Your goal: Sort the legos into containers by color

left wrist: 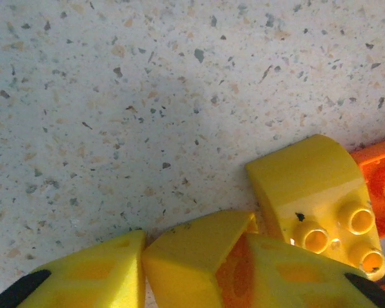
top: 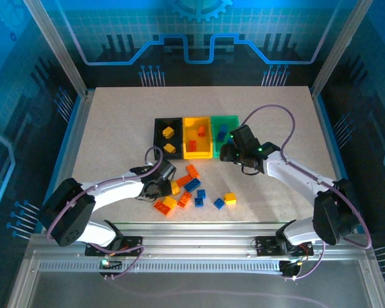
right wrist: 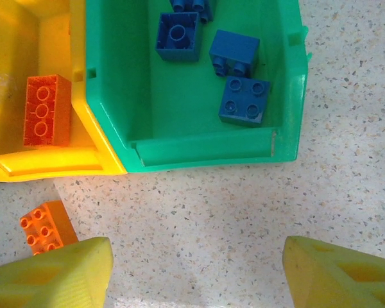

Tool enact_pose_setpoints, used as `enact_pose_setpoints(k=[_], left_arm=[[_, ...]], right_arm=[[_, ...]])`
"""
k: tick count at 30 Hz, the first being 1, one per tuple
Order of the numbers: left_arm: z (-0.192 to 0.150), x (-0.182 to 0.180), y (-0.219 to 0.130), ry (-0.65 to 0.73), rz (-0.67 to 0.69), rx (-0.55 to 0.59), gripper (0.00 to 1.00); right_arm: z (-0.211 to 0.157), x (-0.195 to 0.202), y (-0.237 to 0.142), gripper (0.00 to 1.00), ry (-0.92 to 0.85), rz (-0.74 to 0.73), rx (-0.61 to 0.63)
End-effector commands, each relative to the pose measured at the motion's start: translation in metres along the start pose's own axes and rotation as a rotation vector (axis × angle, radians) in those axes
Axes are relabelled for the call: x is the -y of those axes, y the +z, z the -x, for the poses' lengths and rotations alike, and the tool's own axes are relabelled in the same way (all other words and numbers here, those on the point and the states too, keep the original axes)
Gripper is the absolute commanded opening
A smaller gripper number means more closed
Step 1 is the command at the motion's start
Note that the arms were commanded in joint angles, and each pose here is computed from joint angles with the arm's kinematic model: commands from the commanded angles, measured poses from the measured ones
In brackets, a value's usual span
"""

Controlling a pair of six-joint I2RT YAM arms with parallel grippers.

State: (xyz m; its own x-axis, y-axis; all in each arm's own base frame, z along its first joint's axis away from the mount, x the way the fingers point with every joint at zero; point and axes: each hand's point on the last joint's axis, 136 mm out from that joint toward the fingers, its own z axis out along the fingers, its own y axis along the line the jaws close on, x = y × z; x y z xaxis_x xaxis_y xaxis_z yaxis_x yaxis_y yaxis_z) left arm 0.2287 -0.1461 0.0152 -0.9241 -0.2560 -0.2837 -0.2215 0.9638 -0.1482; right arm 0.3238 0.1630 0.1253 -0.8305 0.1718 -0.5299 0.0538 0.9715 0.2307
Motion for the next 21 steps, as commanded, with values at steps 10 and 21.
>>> enact_pose_setpoints(k=[10,21], left_arm=[[0.027,-0.006,-0.031,-0.019,0.039,0.101,0.28],[0.138,0.033,-0.092,-0.073,-0.01,0.328,0.27]], right_arm=[[0.004,0.008,-0.009,0.72,0.064,0.026,0.036],[0.001,0.01,-0.01,0.72,0.079,0.036,0.024]])
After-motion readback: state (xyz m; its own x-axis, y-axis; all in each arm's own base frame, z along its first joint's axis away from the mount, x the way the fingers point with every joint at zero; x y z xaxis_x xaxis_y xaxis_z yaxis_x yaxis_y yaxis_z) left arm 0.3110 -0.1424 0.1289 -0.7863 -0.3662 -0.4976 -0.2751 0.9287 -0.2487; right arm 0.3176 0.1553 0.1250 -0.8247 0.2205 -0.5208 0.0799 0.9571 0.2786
